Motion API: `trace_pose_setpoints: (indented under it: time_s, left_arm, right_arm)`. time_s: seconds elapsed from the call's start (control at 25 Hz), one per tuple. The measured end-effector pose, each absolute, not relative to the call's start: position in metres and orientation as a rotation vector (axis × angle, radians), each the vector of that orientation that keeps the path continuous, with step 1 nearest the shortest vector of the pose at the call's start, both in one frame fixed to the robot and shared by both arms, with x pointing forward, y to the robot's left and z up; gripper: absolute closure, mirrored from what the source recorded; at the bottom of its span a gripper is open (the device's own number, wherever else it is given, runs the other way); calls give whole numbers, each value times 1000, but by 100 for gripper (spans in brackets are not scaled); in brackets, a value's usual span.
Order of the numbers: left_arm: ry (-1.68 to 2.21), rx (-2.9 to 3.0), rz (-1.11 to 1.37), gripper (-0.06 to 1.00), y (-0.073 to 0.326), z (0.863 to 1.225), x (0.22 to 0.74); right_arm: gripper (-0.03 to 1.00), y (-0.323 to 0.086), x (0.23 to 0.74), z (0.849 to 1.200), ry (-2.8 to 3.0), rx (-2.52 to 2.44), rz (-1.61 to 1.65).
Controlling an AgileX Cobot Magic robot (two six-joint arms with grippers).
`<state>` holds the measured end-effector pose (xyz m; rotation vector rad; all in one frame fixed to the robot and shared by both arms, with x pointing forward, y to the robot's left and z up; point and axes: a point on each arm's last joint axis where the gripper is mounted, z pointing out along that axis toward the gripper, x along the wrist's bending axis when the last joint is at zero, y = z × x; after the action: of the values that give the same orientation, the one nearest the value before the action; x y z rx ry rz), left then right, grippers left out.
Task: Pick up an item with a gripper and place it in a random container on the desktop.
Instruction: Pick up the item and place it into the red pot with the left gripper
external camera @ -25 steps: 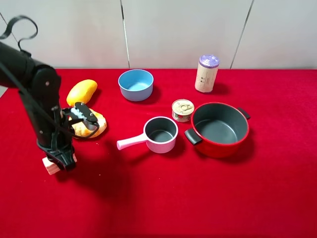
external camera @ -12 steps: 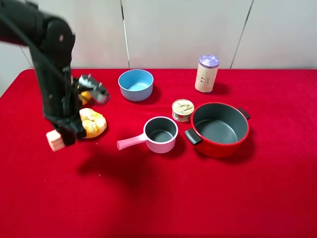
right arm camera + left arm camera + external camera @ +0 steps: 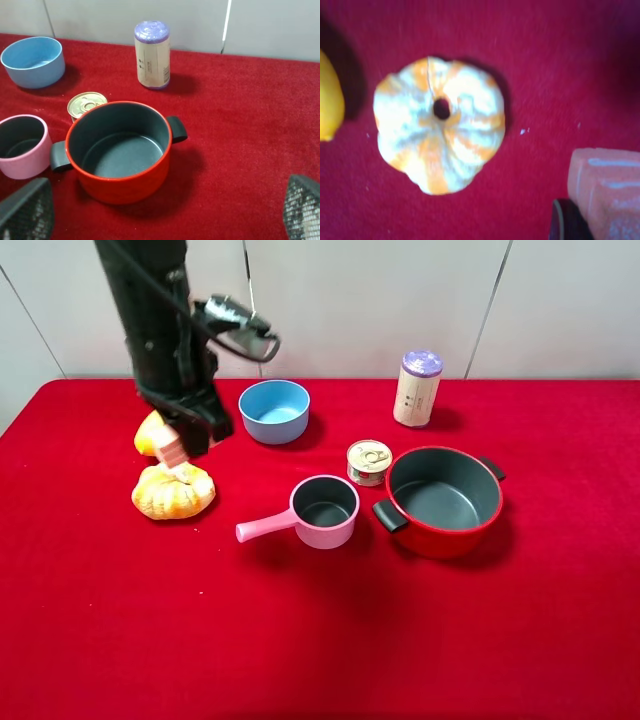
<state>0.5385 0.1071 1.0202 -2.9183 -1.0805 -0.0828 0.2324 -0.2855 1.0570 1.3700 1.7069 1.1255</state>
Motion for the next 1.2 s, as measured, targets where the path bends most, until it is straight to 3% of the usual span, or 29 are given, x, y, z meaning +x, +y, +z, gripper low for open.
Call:
trace_pose_setpoints:
  time_s: [0.48,1.2]
  left_arm:
    - [-937,-3097,-212,69,27,1036,564]
    - [-542,-3272,-224,69,-59,1013,559]
  right_arm:
    - [27,-285,232,1057,1707,1370,1125]
    - [27,-285,232,1057,1707,1370,1125]
